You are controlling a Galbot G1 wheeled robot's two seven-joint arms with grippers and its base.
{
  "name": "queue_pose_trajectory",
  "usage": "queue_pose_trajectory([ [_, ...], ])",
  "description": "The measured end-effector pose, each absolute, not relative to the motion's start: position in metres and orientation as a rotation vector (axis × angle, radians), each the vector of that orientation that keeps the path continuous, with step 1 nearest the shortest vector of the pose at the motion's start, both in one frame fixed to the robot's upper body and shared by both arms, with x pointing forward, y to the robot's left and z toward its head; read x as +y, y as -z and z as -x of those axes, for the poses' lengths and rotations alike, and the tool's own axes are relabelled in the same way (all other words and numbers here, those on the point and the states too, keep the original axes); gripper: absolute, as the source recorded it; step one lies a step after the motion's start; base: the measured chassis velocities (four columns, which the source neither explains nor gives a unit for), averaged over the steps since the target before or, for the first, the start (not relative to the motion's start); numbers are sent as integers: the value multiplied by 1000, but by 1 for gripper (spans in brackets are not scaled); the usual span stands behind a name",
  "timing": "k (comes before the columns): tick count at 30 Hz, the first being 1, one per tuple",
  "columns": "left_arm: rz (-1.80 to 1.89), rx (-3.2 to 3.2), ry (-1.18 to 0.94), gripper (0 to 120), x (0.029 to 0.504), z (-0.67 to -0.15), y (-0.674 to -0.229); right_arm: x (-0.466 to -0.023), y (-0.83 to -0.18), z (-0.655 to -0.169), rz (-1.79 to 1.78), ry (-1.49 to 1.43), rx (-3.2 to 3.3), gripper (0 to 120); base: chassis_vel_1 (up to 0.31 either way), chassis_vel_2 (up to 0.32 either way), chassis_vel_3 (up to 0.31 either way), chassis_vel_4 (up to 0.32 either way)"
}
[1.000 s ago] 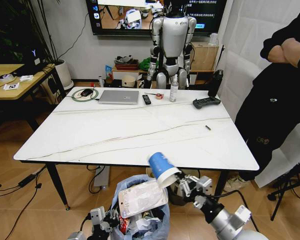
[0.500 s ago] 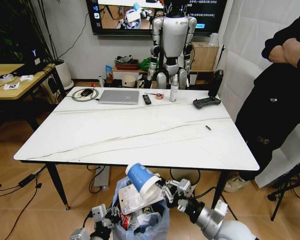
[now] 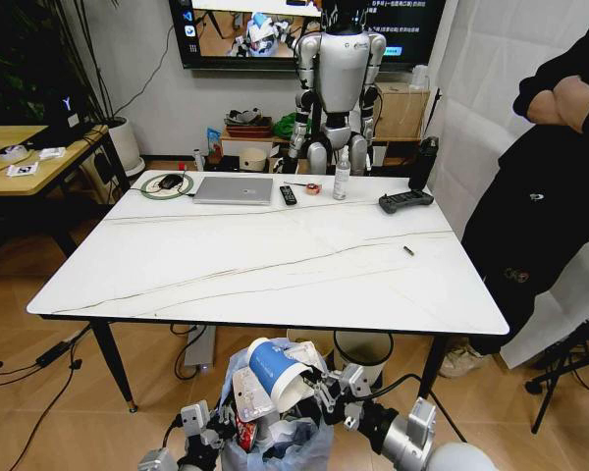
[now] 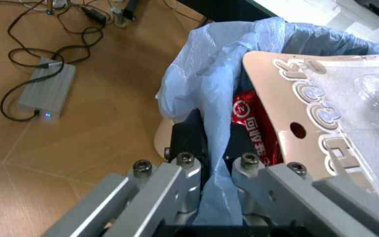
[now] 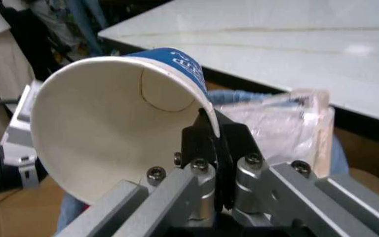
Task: Pick up the trash bin and place the trash from the table into it.
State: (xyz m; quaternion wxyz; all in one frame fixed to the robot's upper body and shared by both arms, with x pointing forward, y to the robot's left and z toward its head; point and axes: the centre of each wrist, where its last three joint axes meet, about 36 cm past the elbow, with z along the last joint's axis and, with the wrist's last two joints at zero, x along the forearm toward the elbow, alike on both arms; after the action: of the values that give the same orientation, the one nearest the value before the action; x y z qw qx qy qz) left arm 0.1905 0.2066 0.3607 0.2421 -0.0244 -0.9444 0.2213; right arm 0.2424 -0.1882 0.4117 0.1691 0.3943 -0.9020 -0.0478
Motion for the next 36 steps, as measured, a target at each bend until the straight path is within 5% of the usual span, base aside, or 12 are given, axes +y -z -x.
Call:
queue_pose_trajectory([
  [36, 76, -2594, -612, 1, 202, -193, -366, -176, -375, -218, -1160, 20, -2568, 0, 0, 0, 0, 0],
])
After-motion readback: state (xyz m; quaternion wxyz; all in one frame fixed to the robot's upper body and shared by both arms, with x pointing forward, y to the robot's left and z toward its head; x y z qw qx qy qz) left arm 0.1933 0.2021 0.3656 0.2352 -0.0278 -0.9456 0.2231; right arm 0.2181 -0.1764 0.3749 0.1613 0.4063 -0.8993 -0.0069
